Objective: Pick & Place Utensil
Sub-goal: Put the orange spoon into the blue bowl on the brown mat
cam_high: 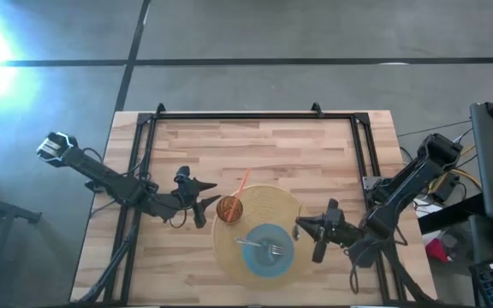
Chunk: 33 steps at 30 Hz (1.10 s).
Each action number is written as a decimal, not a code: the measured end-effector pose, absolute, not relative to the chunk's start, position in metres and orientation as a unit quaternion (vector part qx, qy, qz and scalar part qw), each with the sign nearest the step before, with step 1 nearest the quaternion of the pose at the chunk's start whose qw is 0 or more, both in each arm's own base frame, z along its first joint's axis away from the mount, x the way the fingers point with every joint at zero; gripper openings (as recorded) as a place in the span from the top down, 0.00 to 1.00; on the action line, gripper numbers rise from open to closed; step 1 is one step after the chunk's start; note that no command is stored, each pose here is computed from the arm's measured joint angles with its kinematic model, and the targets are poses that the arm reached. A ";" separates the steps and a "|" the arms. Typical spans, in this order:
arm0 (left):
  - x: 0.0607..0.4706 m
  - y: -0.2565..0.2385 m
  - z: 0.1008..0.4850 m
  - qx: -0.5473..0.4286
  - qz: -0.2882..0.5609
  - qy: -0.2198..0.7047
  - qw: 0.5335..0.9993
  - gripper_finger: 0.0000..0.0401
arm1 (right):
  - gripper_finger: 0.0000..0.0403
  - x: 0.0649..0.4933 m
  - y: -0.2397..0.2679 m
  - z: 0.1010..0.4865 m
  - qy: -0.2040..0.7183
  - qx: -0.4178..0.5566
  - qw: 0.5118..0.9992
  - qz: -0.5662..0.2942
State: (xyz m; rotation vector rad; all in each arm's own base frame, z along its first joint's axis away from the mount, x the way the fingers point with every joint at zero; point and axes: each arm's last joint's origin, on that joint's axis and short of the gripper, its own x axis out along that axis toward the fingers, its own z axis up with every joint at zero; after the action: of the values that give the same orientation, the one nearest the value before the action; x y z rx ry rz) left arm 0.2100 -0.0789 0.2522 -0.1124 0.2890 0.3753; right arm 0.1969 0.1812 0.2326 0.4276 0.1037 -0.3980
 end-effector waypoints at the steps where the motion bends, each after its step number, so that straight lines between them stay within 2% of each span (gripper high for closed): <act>1: 0.210 -0.079 0.252 -0.056 0.186 0.143 0.971 0.58 | 0.97 0.196 0.181 0.231 0.048 0.217 0.955 -0.196; 10: 0.210 -0.079 0.252 -0.055 0.186 0.144 0.970 0.58 | 0.97 0.218 0.197 0.207 0.034 0.205 0.958 -0.196; 20: 0.210 -0.079 0.251 -0.053 0.186 0.148 0.970 0.58 | 0.97 0.243 0.200 0.197 0.041 0.197 0.955 -0.216; 33: 0.209 -0.079 0.250 -0.054 0.187 0.151 0.969 0.58 | 0.97 0.289 0.182 0.179 0.130 0.212 0.958 -0.144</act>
State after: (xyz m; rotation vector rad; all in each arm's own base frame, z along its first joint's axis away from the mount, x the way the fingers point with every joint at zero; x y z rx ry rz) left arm 0.2092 -0.0787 0.2503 -0.1086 0.3047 0.3779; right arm 0.2891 0.1817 0.1787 0.4297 0.2643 -0.2917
